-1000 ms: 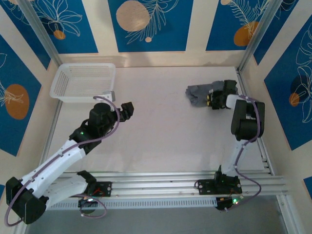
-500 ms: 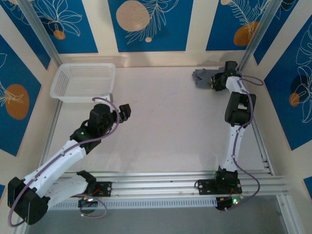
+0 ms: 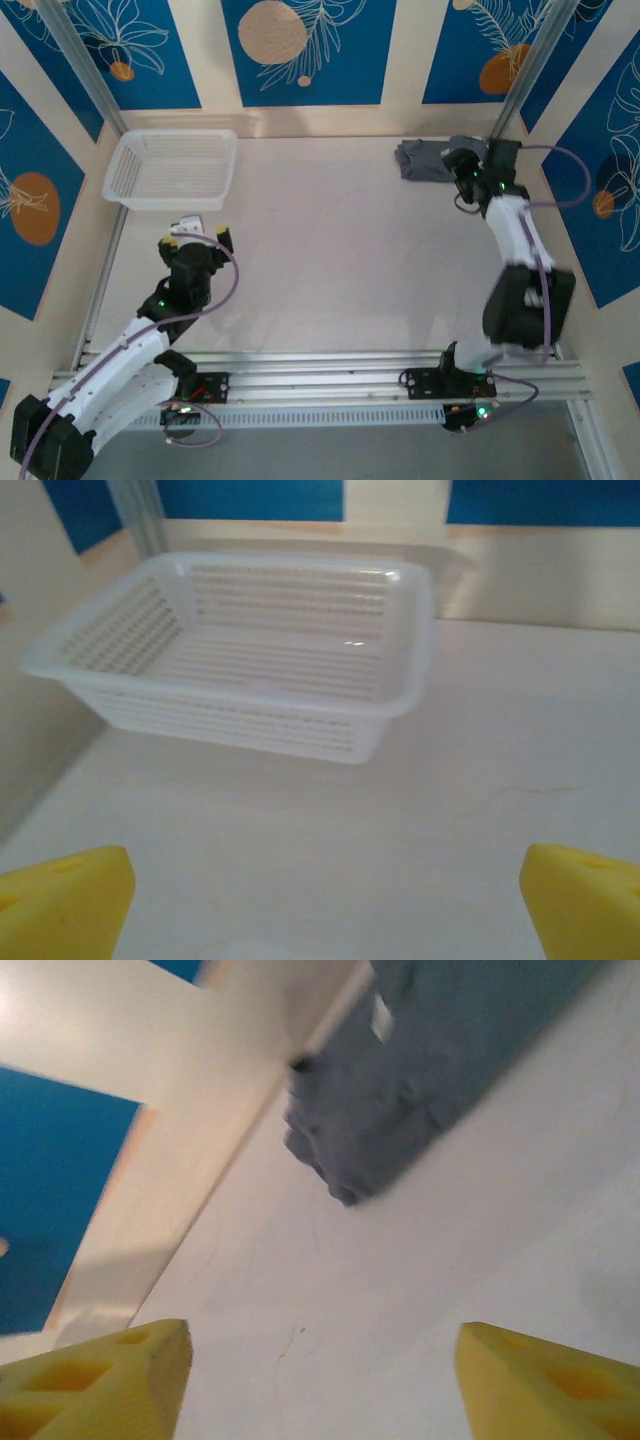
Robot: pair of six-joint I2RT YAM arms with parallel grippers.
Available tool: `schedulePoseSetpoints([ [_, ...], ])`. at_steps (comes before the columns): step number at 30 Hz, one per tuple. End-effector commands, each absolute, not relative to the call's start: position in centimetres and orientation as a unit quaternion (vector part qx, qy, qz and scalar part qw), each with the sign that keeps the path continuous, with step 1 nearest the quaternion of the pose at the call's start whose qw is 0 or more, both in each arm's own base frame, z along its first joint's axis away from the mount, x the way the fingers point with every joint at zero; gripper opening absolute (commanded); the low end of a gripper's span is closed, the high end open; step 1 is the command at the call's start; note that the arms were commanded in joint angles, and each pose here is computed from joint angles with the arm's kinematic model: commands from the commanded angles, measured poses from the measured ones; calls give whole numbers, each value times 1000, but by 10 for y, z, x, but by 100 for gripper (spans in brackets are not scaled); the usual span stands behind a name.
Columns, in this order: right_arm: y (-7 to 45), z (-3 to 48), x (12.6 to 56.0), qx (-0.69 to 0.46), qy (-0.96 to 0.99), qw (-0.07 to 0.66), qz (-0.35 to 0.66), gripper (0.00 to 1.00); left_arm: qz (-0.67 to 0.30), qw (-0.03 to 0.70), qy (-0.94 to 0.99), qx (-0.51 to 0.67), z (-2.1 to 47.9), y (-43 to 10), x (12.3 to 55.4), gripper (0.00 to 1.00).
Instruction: Fold the inside-out t-shirt
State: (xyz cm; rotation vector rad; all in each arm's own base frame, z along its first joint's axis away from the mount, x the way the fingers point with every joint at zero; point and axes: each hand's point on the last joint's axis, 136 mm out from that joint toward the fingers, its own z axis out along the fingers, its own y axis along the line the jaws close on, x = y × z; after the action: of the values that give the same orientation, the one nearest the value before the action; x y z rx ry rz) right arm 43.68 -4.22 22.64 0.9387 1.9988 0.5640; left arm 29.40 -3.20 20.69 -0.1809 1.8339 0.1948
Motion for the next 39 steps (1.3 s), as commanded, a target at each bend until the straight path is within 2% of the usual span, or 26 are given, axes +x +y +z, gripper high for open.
schedulePoseSetpoints([
  [1, -62, 216, 393, 287, 810, 507, 65, 75, 155, 625, 761, -76, 213, -5, 295, 99],
  [3, -70, 204, 375, 255, 806, 533, -22, 78, 162, 622, 762, -80, 204, 6, 298, 99],
  [5, -78, 185, 363, 246, 798, 543, -83, 92, 158, 614, 769, -81, 191, 14, 304, 96],
  [7, -76, 161, 361, 217, 802, 546, -109, 94, 161, 597, 781, -86, 172, 22, 311, 97],
  [10, -57, 132, 375, 163, 818, 546, -78, 94, 134, 602, 784, -70, 158, 21, 327, 97],
  [14, -39, 106, 394, 108, 849, 510, -81, 92, 78, 613, 782, -84, 146, 28, 358, 99],
  [18, -30, 111, 383, 85, 840, 536, -5, 88, 34, 564, 822, -76, 108, 27, 381, 99],
  [20, -25, 113, 378, 87, 835, 543, 25, 89, 23, 581, 813, -42, 108, 15, 382, 99],
  [21, -16, 114, 376, 94, 827, 550, 64, 93, 22, 577, 816, -37, 107, 12, 381, 99],
  [22, 3, 121, 377, 49, 810, 576, 92, 99, 12, 585, 811, -23, 107, 6, 381, 99],
  [23, 8, 118, 380, 32, 809, 584, 63, 99, 0, 584, 812, 0, 104, -3, 383, 99],
  [26, 13, 99, 396, 27, 805, 589, 66, 99, -12, 572, 820, 31, 91, -14, 395, 99],
  [27, 10, 92, 392, 37, 831, 551, 70, 99, -2, 557, 830, 33, 88, -16, 393, 99],
  [29, 11, 98, 397, 30, 811, 581, 57, 99, 5, 562, 826, 36, 88, -17, 395, 99],
  [30, 9, 93, 395, 40, 828, 559, 39, 99, 6, 561, 827, 35, 88, -17, 394, 99],
  [39, 13, 94, 396, 28, 823, 565, 42, 99, -12, 554, 830, 64, 88, -28, 396, 99],
])
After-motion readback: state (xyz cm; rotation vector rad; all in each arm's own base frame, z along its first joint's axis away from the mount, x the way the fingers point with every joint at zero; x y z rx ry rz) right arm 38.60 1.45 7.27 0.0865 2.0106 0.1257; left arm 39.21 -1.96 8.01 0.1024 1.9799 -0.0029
